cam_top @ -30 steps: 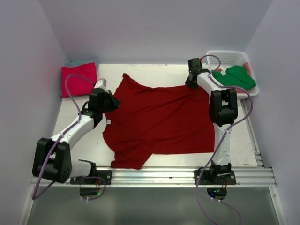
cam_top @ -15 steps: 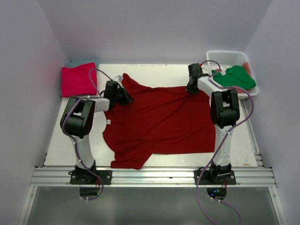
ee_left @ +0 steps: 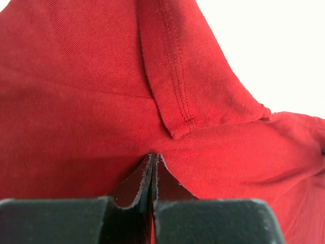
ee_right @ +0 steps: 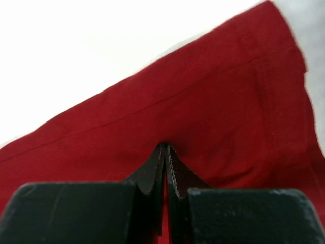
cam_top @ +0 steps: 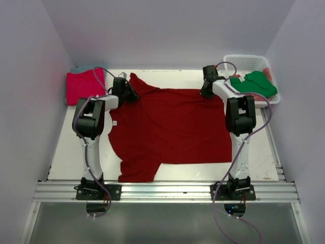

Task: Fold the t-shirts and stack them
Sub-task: Flatten out the tshirt

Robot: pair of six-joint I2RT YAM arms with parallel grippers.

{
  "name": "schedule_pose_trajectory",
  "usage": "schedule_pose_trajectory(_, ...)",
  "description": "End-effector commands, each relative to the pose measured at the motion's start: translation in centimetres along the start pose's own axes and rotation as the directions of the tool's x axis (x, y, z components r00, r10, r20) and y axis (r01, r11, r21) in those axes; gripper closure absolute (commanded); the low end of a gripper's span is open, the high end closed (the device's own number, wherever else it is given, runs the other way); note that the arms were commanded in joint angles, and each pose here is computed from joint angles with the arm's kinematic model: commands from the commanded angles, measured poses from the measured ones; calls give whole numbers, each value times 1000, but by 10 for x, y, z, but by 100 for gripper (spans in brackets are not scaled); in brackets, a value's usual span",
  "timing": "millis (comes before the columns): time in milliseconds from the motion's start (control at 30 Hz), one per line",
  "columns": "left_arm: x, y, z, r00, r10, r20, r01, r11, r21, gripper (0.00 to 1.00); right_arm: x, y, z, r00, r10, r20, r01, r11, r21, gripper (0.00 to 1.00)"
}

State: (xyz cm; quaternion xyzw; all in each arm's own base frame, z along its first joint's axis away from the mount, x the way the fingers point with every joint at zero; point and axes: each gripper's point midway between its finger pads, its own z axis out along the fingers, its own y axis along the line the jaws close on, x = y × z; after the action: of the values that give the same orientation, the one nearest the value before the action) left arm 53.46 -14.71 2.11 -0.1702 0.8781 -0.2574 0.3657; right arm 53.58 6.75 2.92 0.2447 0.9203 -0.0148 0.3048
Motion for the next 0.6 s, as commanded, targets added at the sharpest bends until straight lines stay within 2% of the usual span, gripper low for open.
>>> schedule_pose_trajectory(0,-11,47,6,999,-43,16,45,987,-152,100,-7,6,11,1000,-30,-5,30,999,12,96)
schedule_pose_trajectory(233,-20,54,28,998,-49,-25,46,992,-114,100,-23,26,36,999,-41,-3,41,999,2,95)
schedule_pose_trajectory(367,-40,33,42,1000,-19,-8,19,999,30,100,-28,33,49,999,-32,13,32,999,-8,94)
schedule_pose_trajectory(567,-74,10,55,999,25,38,-30,987,157,100,-46,46,52,997,-10,78,14,998,-53,94)
